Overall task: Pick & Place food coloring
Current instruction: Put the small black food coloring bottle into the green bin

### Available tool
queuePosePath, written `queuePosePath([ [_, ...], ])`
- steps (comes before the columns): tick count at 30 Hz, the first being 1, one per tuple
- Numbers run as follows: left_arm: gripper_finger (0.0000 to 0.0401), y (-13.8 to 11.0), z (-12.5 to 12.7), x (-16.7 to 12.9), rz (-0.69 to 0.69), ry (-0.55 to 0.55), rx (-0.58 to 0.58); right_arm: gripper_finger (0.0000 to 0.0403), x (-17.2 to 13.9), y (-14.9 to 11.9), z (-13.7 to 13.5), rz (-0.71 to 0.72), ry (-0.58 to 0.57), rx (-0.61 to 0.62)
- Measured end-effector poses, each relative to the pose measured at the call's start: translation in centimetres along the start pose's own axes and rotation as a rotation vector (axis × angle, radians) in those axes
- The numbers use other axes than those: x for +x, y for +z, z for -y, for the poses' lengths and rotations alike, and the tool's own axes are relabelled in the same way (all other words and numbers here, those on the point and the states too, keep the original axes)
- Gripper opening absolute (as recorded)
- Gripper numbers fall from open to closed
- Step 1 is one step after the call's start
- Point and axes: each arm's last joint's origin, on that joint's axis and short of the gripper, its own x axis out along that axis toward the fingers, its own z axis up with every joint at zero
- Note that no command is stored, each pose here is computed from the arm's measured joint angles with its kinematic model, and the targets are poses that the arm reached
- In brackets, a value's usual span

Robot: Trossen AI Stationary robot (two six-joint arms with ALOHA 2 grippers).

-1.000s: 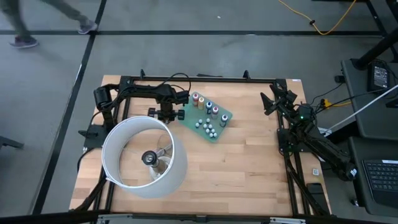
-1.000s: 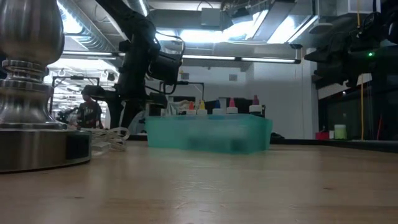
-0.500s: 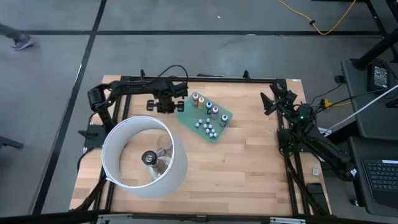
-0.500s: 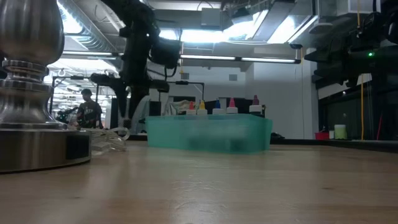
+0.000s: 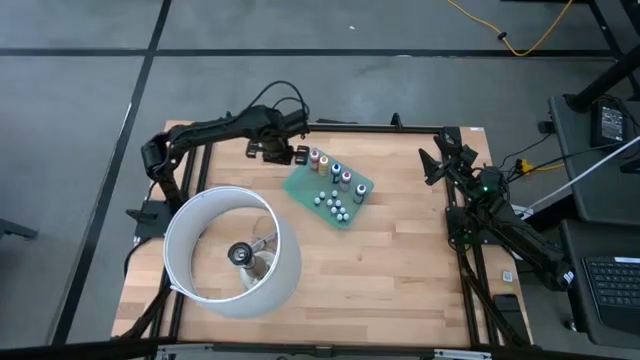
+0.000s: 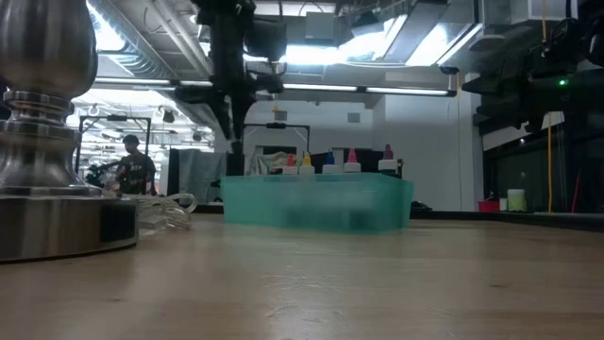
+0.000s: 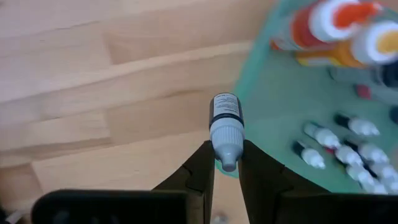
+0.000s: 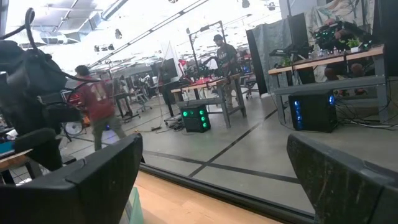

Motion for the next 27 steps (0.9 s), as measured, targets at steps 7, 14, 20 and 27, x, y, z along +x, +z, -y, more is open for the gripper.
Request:
queuePosePath([
  [7, 0.0054, -0.5, 2.2, 0.3, -0.082, -0.016, 0.123, 0.0399, 0.0, 0.0, 0.0, 0.0, 0.0, 0.0],
  [14, 0.0054, -0.9, 4.8, 1.4, -0.112, -0.019, 0.203, 0.0399, 0.0, 0.0, 0.0, 0.0, 0.0, 0.0],
  [20, 0.0054, -1.8, 7.1, 3.0, -0.158, -0.017, 0.267, 0.0399, 0.0, 0.0, 0.0, 0.0, 0.0, 0.0],
  [27, 0.0054, -2.8, 9.0, 6.0, -0.211, 0.028, 0.313, 0.0399, 0.0, 0.0, 0.0, 0.0, 0.0, 0.0],
])
